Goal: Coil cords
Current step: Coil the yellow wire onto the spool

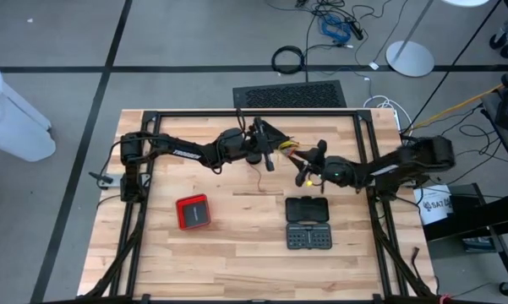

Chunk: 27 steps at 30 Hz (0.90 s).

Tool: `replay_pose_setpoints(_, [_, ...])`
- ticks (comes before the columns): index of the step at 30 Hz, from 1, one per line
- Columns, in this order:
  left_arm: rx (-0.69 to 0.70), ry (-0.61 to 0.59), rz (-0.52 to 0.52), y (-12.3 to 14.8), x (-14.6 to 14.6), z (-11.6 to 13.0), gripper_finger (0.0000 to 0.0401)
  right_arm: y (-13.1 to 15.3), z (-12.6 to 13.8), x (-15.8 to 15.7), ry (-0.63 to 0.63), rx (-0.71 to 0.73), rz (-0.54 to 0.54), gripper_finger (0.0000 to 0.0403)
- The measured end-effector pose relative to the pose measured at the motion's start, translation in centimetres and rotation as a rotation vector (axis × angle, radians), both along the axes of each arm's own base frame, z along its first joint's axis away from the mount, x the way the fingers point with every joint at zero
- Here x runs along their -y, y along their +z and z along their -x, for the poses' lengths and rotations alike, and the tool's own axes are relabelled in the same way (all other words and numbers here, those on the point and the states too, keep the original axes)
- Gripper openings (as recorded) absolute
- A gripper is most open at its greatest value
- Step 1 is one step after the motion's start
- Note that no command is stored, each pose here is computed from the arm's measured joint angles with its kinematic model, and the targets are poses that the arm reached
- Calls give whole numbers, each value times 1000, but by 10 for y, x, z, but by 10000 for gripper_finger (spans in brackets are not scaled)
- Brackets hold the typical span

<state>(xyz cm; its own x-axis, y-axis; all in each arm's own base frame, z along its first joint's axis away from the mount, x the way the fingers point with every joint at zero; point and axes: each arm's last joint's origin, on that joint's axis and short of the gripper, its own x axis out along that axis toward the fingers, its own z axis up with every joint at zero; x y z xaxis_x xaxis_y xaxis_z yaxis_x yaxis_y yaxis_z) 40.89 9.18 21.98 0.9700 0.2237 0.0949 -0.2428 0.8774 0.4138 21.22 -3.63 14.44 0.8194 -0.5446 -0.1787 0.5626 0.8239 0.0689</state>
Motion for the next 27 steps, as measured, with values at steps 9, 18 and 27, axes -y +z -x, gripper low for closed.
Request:
replay_pose_setpoints(9, [26,-6,27,2,1,0,6,-25,-50,22,-105,-105,47,93])
replay_pose_setpoints(18, [25,-13,27,2,4,-1,6,-30,-53,23,-180,-164,115,76])
replay_pose_setpoints(27, [24,-15,28,2,5,-1,6,-24,-49,2,-108,-189,157,75])
